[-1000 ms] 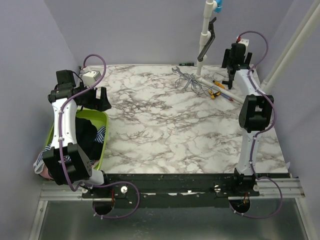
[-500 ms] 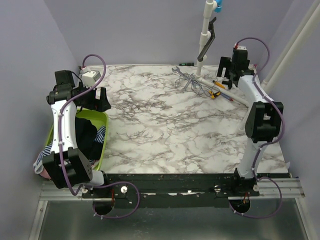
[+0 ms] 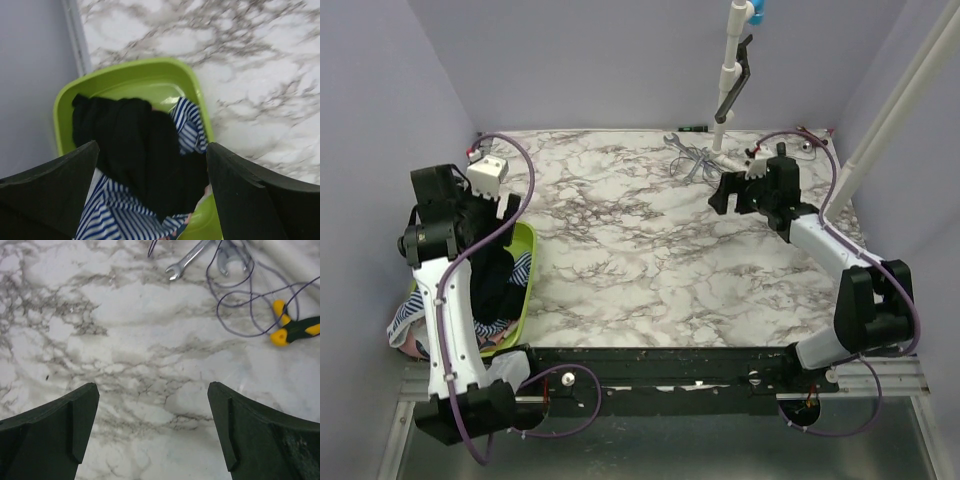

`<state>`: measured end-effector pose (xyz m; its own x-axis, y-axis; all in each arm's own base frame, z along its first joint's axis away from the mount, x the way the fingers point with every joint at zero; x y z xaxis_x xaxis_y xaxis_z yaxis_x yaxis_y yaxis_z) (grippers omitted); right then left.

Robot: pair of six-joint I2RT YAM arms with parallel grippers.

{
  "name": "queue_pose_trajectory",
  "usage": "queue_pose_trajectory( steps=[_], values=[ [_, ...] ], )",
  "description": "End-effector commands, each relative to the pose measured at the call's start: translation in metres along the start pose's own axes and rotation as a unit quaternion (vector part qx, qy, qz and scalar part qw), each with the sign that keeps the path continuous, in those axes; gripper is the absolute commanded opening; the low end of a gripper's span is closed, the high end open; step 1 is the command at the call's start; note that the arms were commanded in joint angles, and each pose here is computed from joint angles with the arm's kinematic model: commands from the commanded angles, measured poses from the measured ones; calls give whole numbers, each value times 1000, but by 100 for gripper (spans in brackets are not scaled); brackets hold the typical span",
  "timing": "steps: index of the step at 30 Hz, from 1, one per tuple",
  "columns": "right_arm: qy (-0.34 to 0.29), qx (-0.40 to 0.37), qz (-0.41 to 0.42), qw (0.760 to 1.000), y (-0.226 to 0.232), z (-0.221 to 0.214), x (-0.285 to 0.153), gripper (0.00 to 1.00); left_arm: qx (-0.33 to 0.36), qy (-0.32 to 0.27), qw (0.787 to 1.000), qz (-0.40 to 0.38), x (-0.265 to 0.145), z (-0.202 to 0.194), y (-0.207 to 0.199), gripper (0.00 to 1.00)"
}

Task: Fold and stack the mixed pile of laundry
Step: Pick up the tank top from the bin.

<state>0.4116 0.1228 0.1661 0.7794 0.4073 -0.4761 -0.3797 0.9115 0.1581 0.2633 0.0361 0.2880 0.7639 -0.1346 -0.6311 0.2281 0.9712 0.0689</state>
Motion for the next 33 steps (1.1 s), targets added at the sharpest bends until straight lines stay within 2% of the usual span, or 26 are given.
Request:
queue_pose_trajectory(
  steps=[1,3,6,11,16,18,19,20,22,27,30,33],
  values=[
    [-39,-9,84,996,30,-6,-26,100,58,107,982,142,-40,-63,32,94],
    [-51,-14,76,996,30,-12,-34,100,62,130,973,182,-54,-77,51,96],
    [-65,-17,73,995,31,-10,-41,100,18,175,957,229,-71,-99,81,96],
    [-71,-20,58,996,27,-7,-43,100,-20,216,945,243,-80,-140,96,90],
    [-76,-26,62,995,28,-8,-43,100,-47,243,932,264,-84,-160,118,85],
    [-71,-25,55,996,26,-10,-41,100,-54,253,933,251,-82,-167,116,76],
    [-68,-26,50,996,24,-10,-41,100,-55,254,935,242,-78,-169,115,64],
    [-67,-27,44,996,23,-11,-41,100,-56,249,938,235,-75,-170,113,45],
    [-65,-27,41,997,21,-11,-40,100,-54,233,940,244,-76,-163,114,0],
    [-65,-23,50,996,25,-11,-40,100,-34,143,959,242,-97,-110,99,0],
    [-67,-19,68,995,30,-8,-41,100,-13,53,973,224,-116,-53,78,0],
    [-81,-17,101,991,42,0,-45,100,39,-58,979,191,-137,22,46,0]
  ],
)
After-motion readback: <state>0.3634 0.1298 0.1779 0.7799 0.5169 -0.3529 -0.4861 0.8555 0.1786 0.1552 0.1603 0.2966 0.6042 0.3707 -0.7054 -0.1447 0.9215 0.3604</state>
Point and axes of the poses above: each gripper's point midway between its finger pads, its own x axis out along the fingers, its own y axis along the line the jaws close on, z = x × y, the point moved 2 cm from there along -x, back along the fingers, and after that the axes turned 4 degrees about -x, right-handed, at the moved point
